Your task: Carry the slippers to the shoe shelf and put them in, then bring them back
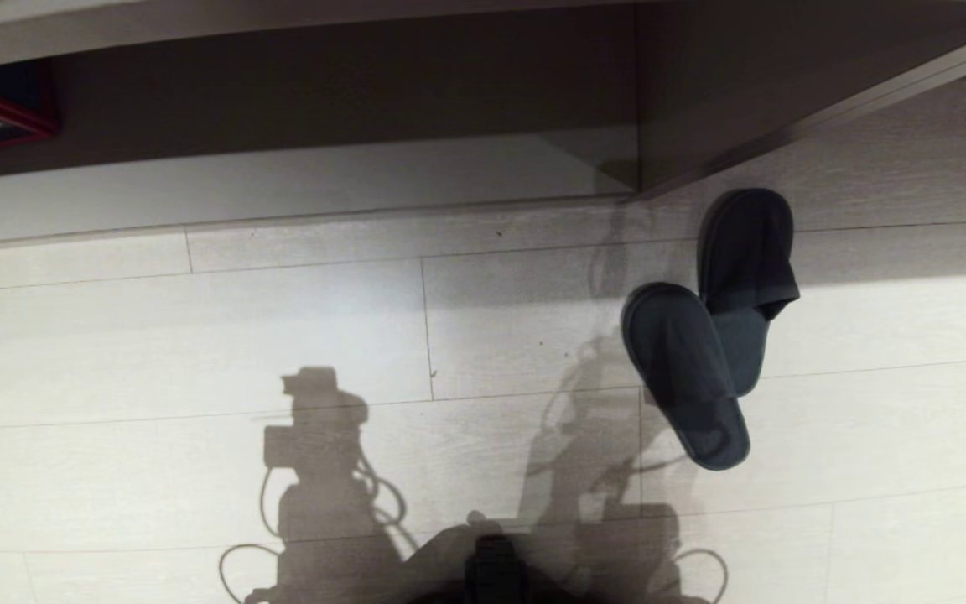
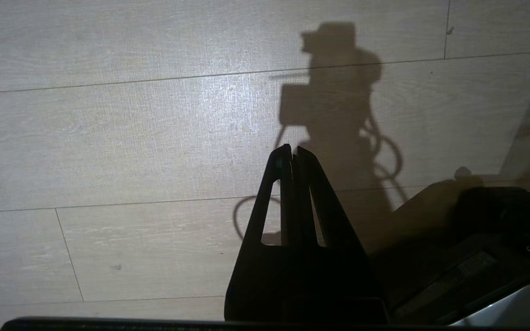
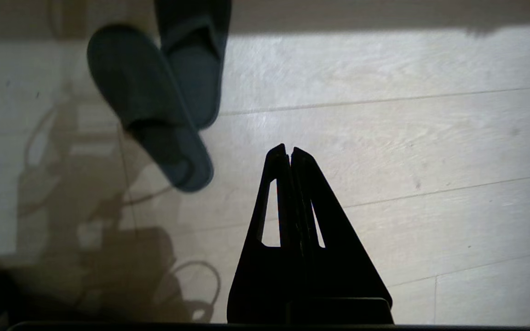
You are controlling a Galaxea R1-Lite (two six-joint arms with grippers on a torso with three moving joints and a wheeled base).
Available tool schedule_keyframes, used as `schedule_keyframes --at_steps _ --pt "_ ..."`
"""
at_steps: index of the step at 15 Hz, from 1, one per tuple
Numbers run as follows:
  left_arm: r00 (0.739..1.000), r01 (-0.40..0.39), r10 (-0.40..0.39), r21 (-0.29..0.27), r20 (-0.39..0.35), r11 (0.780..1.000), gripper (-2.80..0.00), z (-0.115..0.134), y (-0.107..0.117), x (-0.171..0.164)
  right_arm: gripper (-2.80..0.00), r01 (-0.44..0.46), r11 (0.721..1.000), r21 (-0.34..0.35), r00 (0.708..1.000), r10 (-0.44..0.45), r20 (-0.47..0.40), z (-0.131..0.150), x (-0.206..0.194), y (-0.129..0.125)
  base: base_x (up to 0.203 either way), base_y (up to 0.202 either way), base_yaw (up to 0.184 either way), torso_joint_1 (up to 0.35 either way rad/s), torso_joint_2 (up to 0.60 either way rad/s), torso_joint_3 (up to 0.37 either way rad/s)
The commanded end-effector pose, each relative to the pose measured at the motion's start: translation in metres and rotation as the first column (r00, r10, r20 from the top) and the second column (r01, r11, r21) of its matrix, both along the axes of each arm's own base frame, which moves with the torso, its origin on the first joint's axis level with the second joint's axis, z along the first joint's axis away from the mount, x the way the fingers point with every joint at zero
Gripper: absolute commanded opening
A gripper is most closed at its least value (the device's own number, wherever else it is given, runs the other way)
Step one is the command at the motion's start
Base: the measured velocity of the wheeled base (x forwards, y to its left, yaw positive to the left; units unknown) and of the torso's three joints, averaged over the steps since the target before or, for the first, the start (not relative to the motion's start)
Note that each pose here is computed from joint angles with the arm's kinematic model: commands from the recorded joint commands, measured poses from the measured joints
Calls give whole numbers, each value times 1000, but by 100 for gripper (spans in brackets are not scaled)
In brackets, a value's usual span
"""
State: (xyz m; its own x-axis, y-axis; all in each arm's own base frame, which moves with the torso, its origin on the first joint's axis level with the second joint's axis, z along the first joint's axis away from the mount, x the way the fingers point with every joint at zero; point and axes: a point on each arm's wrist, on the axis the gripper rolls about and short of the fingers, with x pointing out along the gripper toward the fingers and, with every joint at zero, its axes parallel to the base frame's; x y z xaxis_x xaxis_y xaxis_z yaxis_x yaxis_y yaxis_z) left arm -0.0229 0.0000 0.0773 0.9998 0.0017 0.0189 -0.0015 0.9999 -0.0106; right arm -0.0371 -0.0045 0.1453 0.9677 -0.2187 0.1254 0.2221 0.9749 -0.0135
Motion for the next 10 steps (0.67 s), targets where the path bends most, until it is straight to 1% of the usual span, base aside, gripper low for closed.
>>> schedule_keyframes --at_steps 1,3,4,5,6,7,10 --pt "1000 0 0 0 -7 1000 -280 -2 0 1 -280 -61 998 -7 996 60 -60 -35 -1 1 0 0 0 0 0 0" --pt "1000 0 0 -2 -7 1000 -280 -2 0 1 -280 -82 997 -13 991 80 -107 -52 7 2 0 0 0 0 0 0" --pt "1000 0 0 -2 -7 1000 -280 -2 0 1 -280 -109 994 -22 988 106 -112 -60 11 2 0 0 0 0 0 0" --pt "1000 0 0 -2 -7 1000 -280 -2 0 1 -280 -180 983 -29 981 177 -81 -63 14 4 0 0 0 0 0 0" --pt "1000 0 0 0 -7 1000 -280 -2 0 1 -280 -195 981 -24 976 192 -101 -66 14 4 0 0 0 0 0 0" --pt "1000 0 0 -1 -7 1000 -280 -2 0 1 -280 -200 980 -14 969 196 -148 -71 14 4 0 0 0 0 0 0" --pt "1000 0 0 -2 -7 1000 -280 -2 0 1 -280 -210 978 -17 969 206 -134 -70 14 4 0 0 0 0 0 0"
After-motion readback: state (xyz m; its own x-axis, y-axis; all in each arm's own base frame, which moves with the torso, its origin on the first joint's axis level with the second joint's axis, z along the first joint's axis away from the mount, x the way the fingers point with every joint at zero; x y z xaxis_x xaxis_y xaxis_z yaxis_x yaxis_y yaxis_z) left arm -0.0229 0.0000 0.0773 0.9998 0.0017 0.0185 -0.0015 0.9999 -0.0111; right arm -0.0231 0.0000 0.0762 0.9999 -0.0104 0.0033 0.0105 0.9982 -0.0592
